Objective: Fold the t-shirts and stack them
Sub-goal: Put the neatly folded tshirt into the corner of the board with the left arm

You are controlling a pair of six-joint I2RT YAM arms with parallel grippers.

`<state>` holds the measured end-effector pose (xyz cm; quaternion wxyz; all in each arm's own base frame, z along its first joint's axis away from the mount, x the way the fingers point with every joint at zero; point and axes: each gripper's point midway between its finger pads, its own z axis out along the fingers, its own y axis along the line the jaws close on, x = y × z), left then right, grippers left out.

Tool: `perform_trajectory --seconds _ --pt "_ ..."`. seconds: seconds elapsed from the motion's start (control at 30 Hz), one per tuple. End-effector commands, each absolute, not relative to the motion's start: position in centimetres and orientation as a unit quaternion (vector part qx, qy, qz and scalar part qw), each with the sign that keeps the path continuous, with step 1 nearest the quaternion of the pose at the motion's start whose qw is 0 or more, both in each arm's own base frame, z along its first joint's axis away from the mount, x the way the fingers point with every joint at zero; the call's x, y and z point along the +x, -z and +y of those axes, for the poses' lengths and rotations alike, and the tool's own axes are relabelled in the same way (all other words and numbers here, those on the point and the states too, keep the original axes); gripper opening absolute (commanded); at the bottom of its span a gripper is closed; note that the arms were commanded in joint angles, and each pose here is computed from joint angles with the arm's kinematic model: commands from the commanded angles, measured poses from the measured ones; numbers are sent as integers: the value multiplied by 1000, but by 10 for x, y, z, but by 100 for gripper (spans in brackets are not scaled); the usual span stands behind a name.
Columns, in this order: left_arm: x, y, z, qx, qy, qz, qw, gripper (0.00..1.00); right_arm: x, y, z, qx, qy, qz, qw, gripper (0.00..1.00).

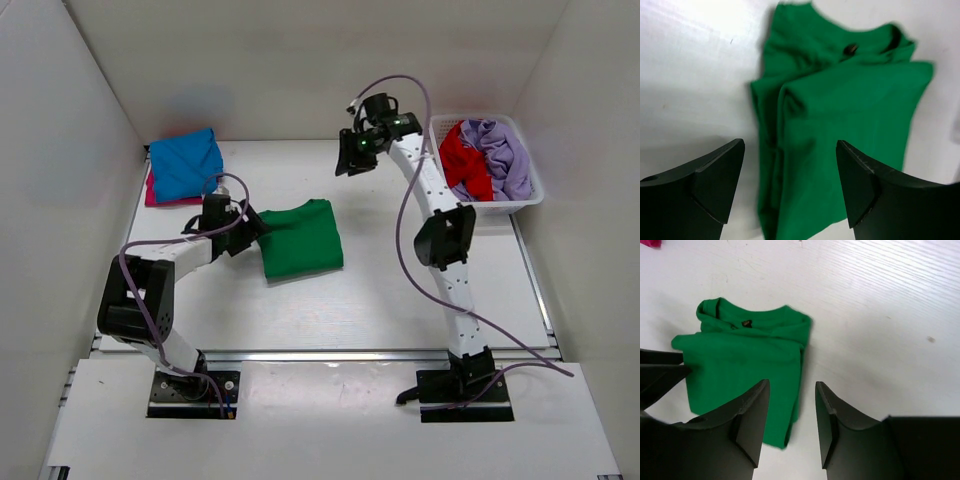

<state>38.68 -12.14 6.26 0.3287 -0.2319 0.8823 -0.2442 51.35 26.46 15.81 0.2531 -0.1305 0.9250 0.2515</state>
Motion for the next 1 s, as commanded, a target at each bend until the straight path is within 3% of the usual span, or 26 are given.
perform_trajectory --seconds 0.0,0.37,0.57,0.87,0.9,0.97 --pt "371 -64 -110 -197 178 908 325 85 506 -243 226 -123 -245 905 324 39" --pt "386 -40 -127 -150 72 941 293 85 478 -304 191 -107 -230 892 374 39" --pt "373 -11 -125 -119 1 965 235 83 469 -316 180 -104 -231 889 382 39" --pt "367 3 -147 -82 -19 977 198 61 466 -326 167 -101 -230 884 394 39" --pt "368 2 -150 -77 -17 976 203 49 466 -327 164 -97 -230 884 396 38" --pt "367 2 -154 -76 -7 977 199 35 463 -330 156 -93 -225 884 399 38"
